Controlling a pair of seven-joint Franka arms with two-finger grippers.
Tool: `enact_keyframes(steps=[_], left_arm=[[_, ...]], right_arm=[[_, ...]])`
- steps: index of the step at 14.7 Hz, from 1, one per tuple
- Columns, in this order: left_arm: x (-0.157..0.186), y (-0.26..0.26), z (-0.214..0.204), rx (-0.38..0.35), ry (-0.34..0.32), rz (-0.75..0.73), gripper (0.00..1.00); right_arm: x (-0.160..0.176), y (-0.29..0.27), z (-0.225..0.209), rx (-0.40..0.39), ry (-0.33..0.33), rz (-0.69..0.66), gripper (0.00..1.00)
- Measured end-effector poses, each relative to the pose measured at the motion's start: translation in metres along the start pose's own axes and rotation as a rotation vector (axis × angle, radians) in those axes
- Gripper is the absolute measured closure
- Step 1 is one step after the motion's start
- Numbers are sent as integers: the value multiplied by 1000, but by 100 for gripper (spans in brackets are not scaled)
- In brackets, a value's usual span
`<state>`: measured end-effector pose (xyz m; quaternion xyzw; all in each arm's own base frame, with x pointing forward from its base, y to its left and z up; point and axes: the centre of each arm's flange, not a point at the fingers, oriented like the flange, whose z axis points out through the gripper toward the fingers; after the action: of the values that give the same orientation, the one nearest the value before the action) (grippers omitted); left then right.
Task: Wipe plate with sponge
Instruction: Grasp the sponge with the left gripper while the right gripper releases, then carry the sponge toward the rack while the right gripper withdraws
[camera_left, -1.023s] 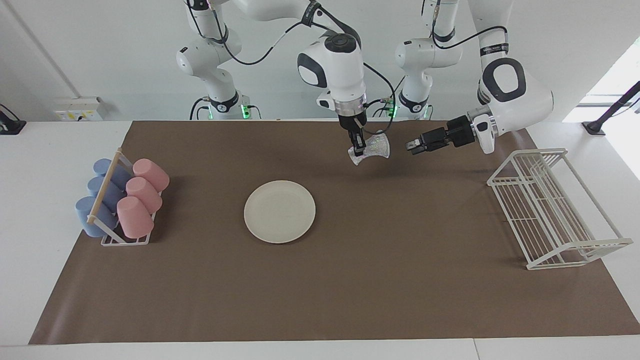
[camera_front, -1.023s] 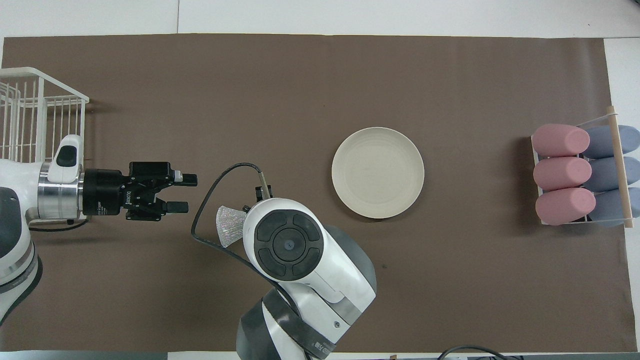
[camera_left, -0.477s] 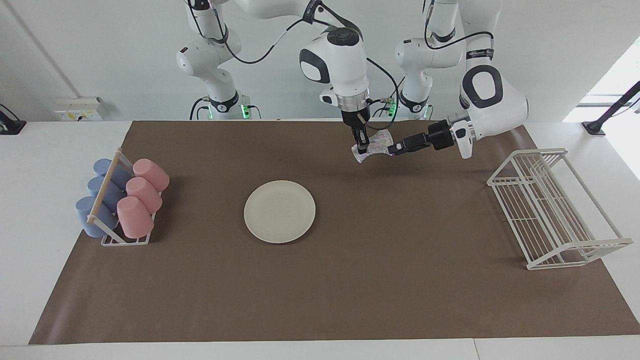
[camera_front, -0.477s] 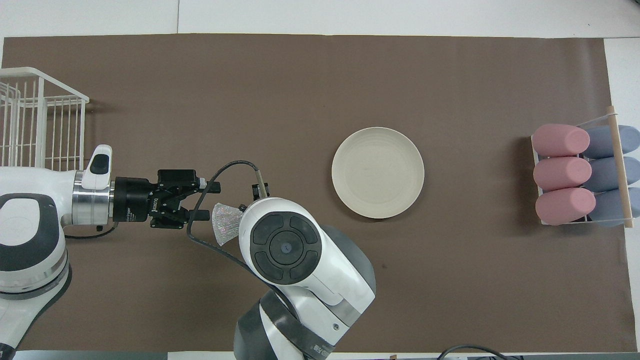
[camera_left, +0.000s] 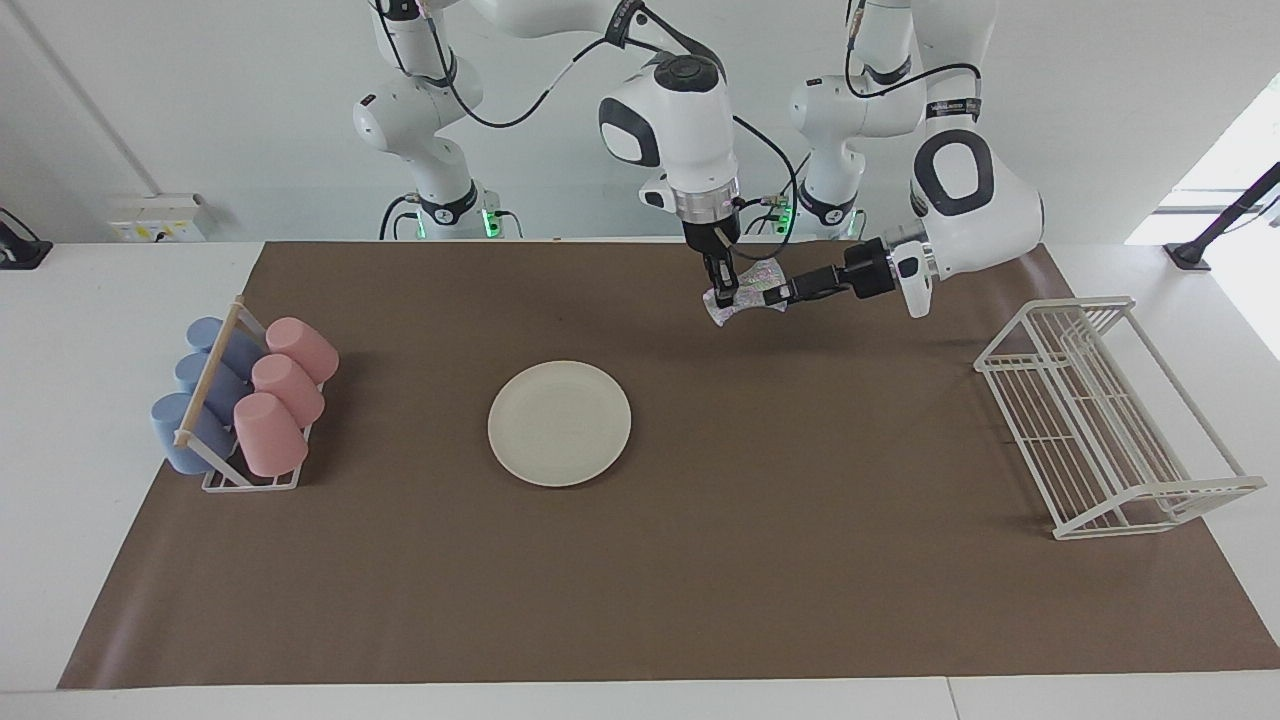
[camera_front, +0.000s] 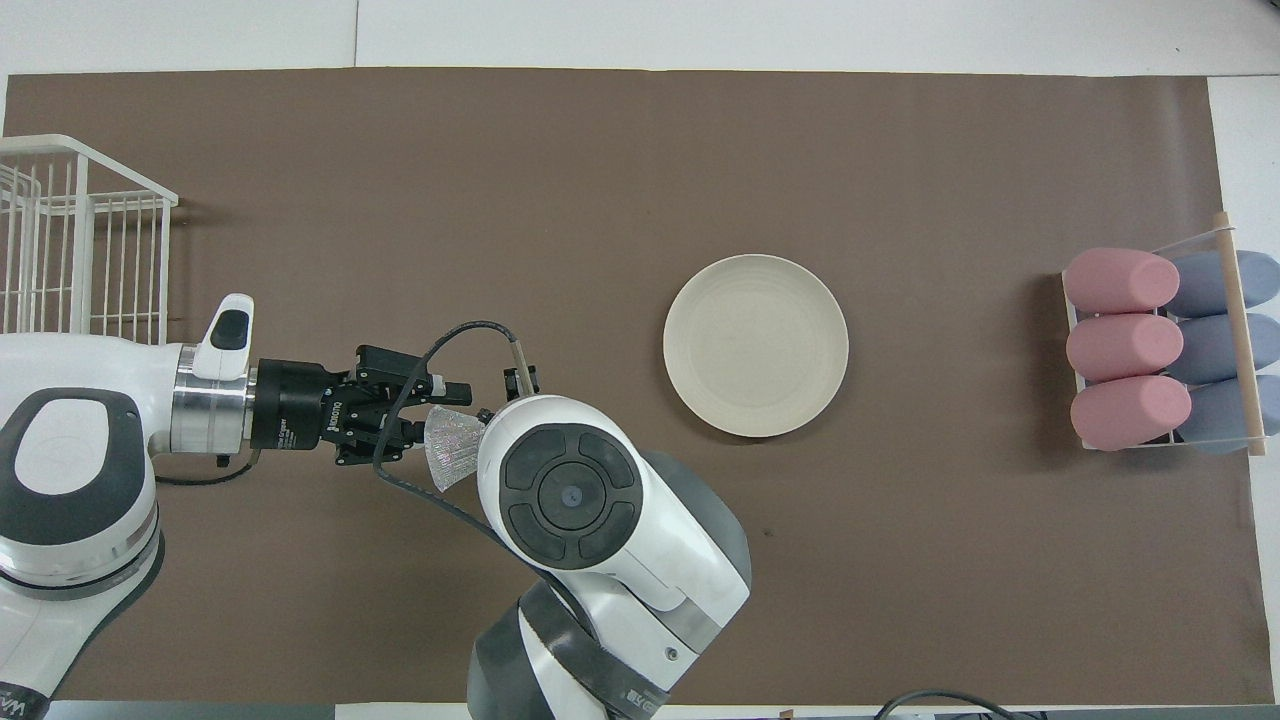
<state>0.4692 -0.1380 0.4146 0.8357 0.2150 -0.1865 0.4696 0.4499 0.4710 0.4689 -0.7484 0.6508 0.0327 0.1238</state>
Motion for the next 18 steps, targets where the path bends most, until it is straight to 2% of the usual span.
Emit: enact_keyframes(steps=[2,4,7,8,9,10,11,15,18], left_arm=[[-2,-1,1,1,-18,-7,71],[-2,-1,1,0,-26,-12,91],[-3,-1,1,0,-28,-17,93],[-3,-1,1,0,-28,-19,93],[-3,-1,1,0,-28,-22,94],[-3,-1,1,0,-28,-24,94],[-3,-1,0,-1,-28,-25,94],[-2,-1,-1,-3,-25,-36,94],[-2,7,-6,-3,-14,-50,94]], right_arm=[[0,0,0,1,0,0,90],[0,0,0,1,0,0,90],[3,-4,-3,7,-2,6,90],[5,-6,-5,11,-3,10,86],[8,-9,-7,13,-2,10,77],[13,-12,-8,13,4,-8,63],[21,-15,-8,9,13,-48,52],[76,-30,-4,-47,59,-322,13],[139,-51,-23,-95,78,-538,8]])
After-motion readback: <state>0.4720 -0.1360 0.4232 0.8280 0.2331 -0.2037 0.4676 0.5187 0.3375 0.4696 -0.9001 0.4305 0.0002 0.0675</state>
